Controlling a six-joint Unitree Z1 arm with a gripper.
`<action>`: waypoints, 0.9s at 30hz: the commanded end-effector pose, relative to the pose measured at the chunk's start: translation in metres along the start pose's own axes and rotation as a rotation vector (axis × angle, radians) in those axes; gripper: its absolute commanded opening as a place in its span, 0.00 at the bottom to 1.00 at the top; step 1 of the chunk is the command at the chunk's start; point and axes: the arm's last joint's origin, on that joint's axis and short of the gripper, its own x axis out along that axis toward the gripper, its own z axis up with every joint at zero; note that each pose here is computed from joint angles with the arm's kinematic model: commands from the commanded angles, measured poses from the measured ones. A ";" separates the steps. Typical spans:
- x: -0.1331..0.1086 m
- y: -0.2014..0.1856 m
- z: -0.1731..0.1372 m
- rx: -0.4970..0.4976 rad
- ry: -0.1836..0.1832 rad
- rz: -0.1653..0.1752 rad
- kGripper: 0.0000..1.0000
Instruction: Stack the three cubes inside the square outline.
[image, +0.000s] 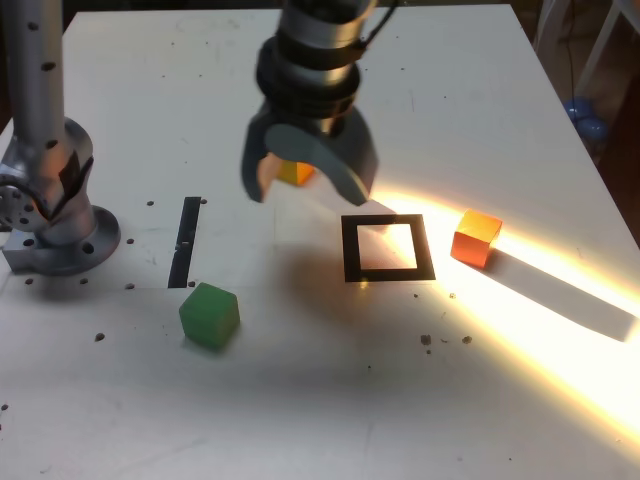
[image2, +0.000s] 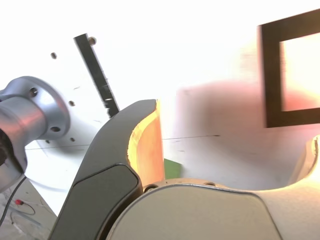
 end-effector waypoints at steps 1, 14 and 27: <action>-0.002 0.001 0.010 0.009 0.002 0.004 0.99; -0.007 0.007 0.095 0.104 -0.038 0.021 0.98; -0.002 0.010 0.148 0.204 -0.027 0.027 0.94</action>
